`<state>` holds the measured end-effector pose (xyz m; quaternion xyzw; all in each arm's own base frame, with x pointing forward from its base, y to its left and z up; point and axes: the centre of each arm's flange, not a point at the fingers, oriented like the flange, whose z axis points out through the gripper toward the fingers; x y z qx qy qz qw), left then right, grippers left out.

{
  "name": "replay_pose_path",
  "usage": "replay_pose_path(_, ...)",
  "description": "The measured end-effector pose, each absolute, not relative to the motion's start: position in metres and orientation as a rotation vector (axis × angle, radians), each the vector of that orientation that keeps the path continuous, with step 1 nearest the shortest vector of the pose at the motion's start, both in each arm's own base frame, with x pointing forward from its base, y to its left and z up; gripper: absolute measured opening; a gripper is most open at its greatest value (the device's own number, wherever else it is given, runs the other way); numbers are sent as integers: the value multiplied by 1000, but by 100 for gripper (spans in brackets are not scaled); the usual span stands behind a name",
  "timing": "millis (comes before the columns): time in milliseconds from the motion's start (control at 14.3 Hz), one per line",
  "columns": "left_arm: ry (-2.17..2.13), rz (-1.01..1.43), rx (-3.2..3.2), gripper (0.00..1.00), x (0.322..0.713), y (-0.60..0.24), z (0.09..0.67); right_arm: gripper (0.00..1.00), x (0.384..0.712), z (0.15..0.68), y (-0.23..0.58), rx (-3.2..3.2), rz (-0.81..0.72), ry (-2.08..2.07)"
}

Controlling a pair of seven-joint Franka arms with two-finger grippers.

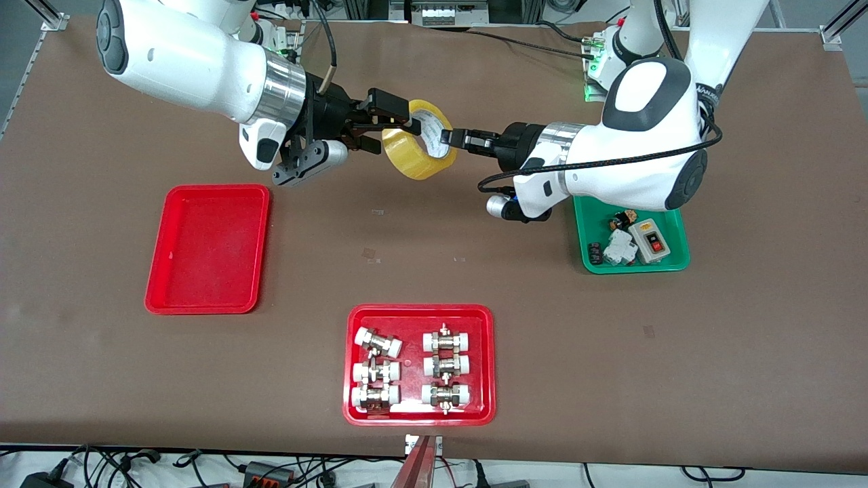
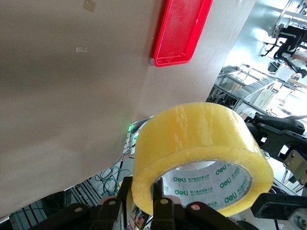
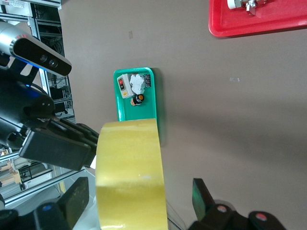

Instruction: Left arm passes tape to right arm into tray

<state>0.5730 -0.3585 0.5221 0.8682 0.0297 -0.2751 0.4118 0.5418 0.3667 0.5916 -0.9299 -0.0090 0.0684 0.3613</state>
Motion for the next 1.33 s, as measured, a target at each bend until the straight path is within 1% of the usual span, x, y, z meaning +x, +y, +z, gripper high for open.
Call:
replay_pose_path(70, 75, -693, 2184, 21, 573, -358, 522, 92, 542, 592, 367, -2396, 176, -24)
replay_pose_path(140, 75, -693, 2184, 21, 573, -358, 522, 92, 542, 592, 367, -2396, 176, -24)
replay_pose_path(209, 75, -692, 2184, 21, 573, -358, 522, 84, 542, 592, 367, -2396, 176, -24)
replay_pose_path(349, 76, -695, 2184, 21, 574, -357, 521, 62, 541, 593, 368, -2387, 177, -23)
replay_pose_path(419, 75, -698, 2184, 21, 573, -357, 521, 54, 541, 594, 368, -2386, 178, -29)
replay_pose_path(767, 72, -704, 2184, 21, 573, -355, 521, 54, 540, 594, 370, -2386, 180, -33)
replay_pose_path(907, 72, -706, 2184, 22, 574, -354, 522, 54, 540, 593, 371, -2386, 181, -33)
replay_pose_path(977, 69, -712, 2184, 25, 573, -353, 522, 54, 540, 593, 371, -2387, 183, -33)
replay_pose_path(1047, 65, -724, 2184, 32, 574, -349, 523, 54, 540, 591, 371, -2388, 185, -31)
replay_pose_path(1326, 64, -754, 2264, 70, 584, -305, 520, 54, 543, 585, 371, -2394, 193, -25)
